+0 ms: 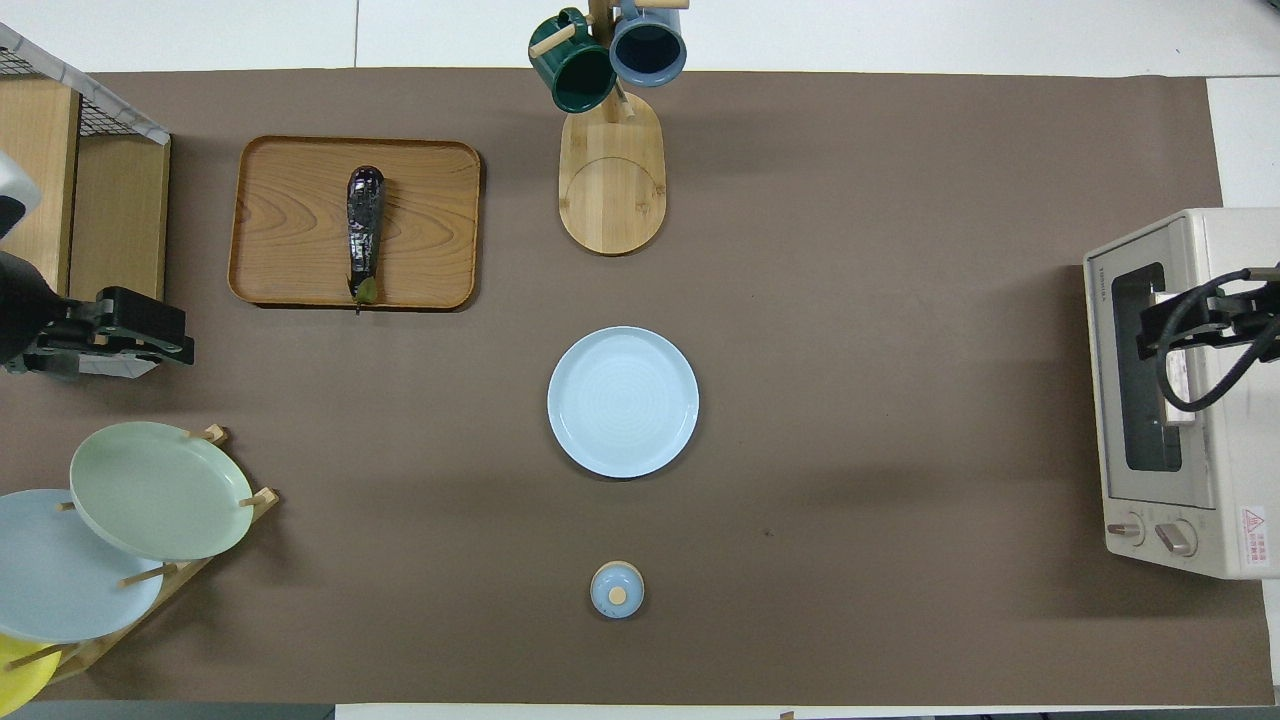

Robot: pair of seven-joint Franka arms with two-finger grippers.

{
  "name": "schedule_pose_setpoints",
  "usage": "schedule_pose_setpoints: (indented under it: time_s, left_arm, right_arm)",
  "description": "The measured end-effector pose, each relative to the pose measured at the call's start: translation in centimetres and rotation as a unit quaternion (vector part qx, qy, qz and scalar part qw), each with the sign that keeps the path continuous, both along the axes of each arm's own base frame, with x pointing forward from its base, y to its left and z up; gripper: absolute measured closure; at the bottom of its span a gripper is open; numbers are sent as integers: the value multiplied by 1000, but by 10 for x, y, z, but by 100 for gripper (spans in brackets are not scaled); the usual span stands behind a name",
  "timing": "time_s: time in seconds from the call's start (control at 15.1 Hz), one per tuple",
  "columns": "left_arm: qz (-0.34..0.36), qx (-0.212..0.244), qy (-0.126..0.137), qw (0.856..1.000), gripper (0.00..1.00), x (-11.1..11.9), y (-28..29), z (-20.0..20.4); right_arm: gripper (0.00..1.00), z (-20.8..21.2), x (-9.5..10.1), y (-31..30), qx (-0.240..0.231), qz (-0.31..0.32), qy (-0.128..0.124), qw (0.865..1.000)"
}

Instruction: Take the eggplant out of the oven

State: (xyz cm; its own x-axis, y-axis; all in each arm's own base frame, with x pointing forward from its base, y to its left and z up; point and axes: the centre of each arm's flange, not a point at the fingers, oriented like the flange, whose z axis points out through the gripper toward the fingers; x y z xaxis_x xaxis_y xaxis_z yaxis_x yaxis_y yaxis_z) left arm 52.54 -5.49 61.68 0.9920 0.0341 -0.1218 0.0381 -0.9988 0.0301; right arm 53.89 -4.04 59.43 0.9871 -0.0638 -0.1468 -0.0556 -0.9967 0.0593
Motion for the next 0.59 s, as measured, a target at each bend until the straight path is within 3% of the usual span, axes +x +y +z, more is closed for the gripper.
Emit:
schedule_pose_setpoints:
  time_s: [0.59]
  left_arm:
    - [-3, 0, 1, 1000, 0, 1, 2, -1]
  right_arm:
    - [0, 0, 0, 0, 0, 0, 0, 1000]
